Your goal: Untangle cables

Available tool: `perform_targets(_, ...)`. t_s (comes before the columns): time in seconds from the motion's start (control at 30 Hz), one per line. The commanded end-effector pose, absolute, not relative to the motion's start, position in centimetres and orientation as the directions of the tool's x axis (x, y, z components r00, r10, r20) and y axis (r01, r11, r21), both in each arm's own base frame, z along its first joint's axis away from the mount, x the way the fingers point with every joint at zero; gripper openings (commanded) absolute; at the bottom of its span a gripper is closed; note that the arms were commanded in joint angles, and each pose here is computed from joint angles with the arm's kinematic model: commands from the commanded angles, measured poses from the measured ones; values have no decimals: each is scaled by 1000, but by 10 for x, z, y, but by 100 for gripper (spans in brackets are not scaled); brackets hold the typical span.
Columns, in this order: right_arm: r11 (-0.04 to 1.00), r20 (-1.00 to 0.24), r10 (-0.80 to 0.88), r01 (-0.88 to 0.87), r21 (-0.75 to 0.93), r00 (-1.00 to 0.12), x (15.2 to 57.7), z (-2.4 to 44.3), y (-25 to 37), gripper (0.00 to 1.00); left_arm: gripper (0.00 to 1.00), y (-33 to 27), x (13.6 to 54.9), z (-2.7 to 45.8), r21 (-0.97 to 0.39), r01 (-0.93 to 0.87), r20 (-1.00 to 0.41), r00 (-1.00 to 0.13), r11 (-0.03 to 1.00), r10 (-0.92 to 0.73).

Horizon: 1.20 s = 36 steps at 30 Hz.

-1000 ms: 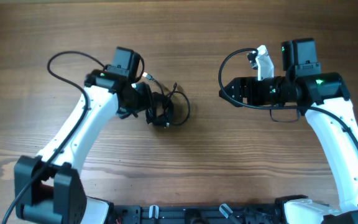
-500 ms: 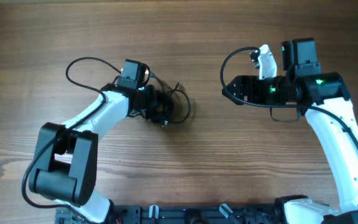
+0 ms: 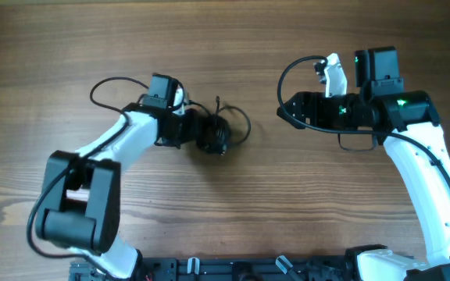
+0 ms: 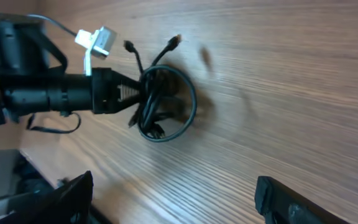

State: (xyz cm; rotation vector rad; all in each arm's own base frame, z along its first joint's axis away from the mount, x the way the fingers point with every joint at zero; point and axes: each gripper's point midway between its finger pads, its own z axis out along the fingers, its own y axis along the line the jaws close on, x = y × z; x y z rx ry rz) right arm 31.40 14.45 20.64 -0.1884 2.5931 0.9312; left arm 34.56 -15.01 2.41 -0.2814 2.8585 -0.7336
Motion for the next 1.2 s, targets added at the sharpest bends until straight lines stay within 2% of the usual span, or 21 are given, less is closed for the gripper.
perform_targets(0.0, 626, -437, -40, -363, 690, -899, 308, 235, 172, 83, 4, -164, 360, 107, -692, -80, -175, -946, 718, -274)
perform_targets(0.1, 593, -446, -73, -398, 700, -892, 301, 240, 196, 71, 4, -159, 365, 118, -709, -198, -121, -911, 677, -394)
perform_targets(0.23, 714, -433, -55, -339, 613, -900, 302, 226, 226, 68, 4, -149, 370, 112, -682, -470, 41, -790, 561, -612)
perform_targets(0.33, 760, -477, -51, -344, 552, -878, 302, 224, 244, 65, 4, -150, 370, 112, -677, -536, 105, -748, 504, -655)
perform_targets(0.47, 809, -516, -93, -367, 460, -851, 300, 212, 260, 57, 4, -166, 361, 117, -695, -526, 154, -774, 490, -614)
perform_targets(0.6, 831, -460, -53, -294, 472, -886, 311, 185, 274, 36, 4, -183, 353, 119, -693, -556, 221, -770, 460, -598)
perform_targets(0.9, 873, -452, 6, -216, 437, -892, 337, 154, 277, 27, 4, -206, 338, 138, -750, -522, 320, -824, 406, -469)
perform_targets(0.97, 895, -479, 22, -196, 400, -877, 346, 150, 271, 25, 4, -216, 335, 152, -810, -436, 291, -879, 393, -377)
perform_targets(1.03, 918, -502, 36, -170, 359, -864, 353, 149, 261, 15, 4, -218, 333, 155, -828, -398, 267, -900, 395, -345)
perform_targets(1.07, 926, -507, 43, -156, 344, -861, 355, 148, 256, 6, 4, -218, 333, 155, -835, -375, 246, -909, 404, -335)
perform_targets(1.17, 947, -479, 91, -73, 312, -873, 365, 141, 224, 4, 4, -216, 333, 159, -866, -280, 171, -945, 415, -280)
